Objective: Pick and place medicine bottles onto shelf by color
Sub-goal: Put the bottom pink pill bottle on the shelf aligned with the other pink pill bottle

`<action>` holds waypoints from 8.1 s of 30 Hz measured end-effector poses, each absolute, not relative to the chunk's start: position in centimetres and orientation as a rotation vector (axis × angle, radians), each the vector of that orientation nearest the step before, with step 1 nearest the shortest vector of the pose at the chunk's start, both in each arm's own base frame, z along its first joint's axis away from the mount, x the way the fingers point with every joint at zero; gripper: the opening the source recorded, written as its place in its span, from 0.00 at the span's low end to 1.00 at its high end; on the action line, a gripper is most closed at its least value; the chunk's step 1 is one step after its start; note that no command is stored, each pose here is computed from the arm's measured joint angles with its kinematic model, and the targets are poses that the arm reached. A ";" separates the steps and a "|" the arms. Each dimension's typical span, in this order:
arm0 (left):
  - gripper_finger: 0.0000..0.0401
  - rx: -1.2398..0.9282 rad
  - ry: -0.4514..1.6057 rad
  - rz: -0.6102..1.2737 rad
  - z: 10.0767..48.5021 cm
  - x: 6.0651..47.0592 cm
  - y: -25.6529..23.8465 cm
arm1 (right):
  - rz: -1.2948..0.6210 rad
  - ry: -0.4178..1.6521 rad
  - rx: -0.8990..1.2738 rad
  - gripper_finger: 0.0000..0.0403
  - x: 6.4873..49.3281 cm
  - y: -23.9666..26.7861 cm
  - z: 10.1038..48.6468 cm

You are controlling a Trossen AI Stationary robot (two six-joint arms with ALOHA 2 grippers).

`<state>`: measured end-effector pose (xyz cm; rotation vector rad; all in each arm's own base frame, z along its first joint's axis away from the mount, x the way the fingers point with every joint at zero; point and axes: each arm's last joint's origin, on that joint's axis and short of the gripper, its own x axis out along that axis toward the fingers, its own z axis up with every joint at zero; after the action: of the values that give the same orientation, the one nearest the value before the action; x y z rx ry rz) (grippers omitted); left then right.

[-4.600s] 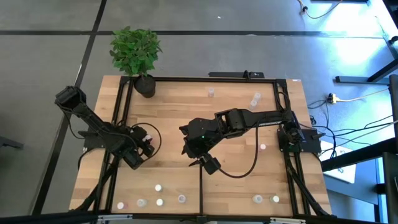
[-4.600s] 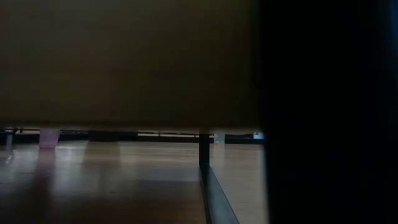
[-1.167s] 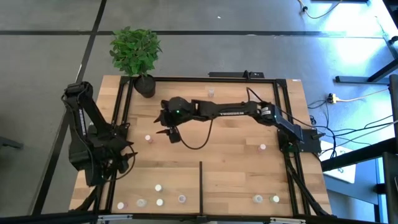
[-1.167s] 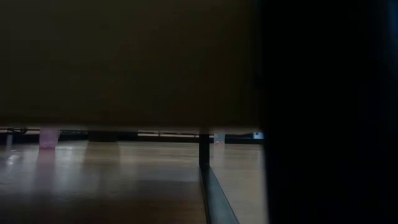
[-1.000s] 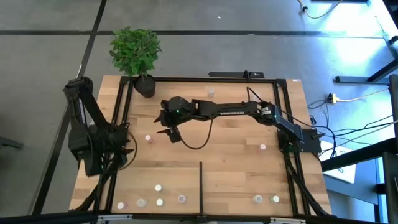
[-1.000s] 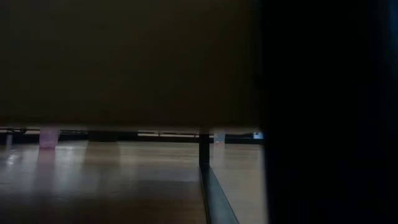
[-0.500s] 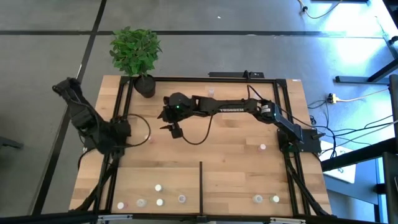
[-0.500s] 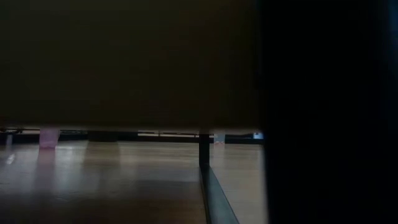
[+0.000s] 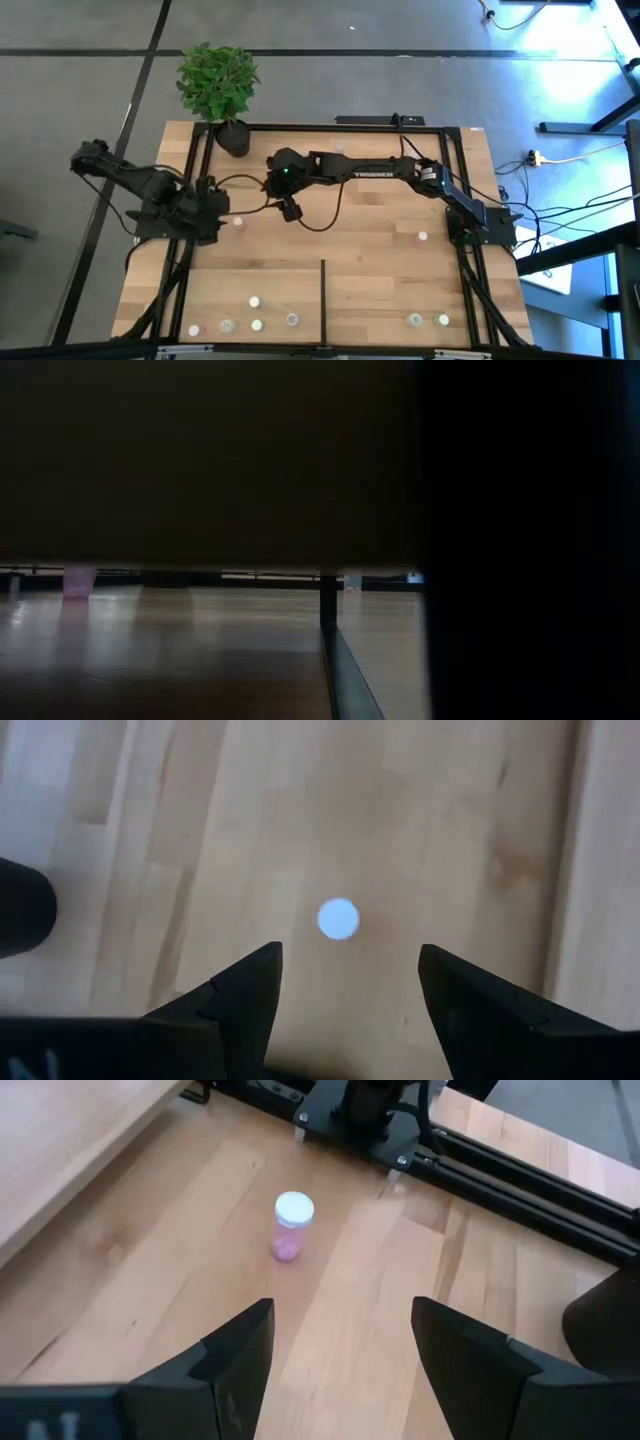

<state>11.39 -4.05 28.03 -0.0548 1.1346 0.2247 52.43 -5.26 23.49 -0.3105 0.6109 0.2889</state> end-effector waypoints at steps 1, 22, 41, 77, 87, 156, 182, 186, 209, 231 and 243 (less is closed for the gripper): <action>0.57 -0.055 1.139 0.225 27.9 11.7 -3.9 | 0.290 0.615 -0.310 0.59 52.3 -5.2 23.9; 0.57 -0.135 1.219 0.165 20.6 13.5 -2.0 | 0.310 0.714 -0.285 0.59 50.7 -5.1 25.8; 0.57 -0.198 1.301 0.272 18.6 15.1 -1.4 | 0.311 0.716 -0.285 0.59 50.6 -5.0 25.8; 0.50 -0.216 1.355 0.331 16.6 15.5 -1.4 | 0.311 0.719 -0.280 0.59 50.7 -5.0 25.6; 0.26 -0.229 1.357 0.322 16.6 15.5 -1.4 | 0.310 0.719 -0.280 0.59 50.7 -5.0 25.6; 0.22 -0.297 1.330 -0.073 23.1 9.2 -19.1 | 0.576 0.653 -0.288 0.59 50.4 -3.4 25.6; 0.22 -0.308 1.363 0.029 22.2 8.4 -19.6 | 0.576 0.654 -0.287 0.59 50.4 -3.4 25.6; 0.22 -0.314 1.364 0.030 22.2 8.2 -19.7 | 0.576 0.654 -0.287 0.59 50.4 -3.4 25.6; 0.23 -0.329 1.361 0.030 21.6 8.4 -21.3 | 0.576 0.654 -0.287 0.59 50.4 -3.4 25.6; 0.47 -0.347 1.367 0.050 21.6 8.3 -21.3 | 0.576 0.654 -0.287 0.59 50.4 -3.4 25.6; 0.58 -0.407 1.354 0.002 22.6 8.2 -21.0 | 0.576 0.654 -0.287 0.59 50.4 -3.4 25.6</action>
<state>8.21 -20.95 22.64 -0.4066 1.3536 0.0022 50.42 -3.39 25.58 -0.2871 0.6540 0.5761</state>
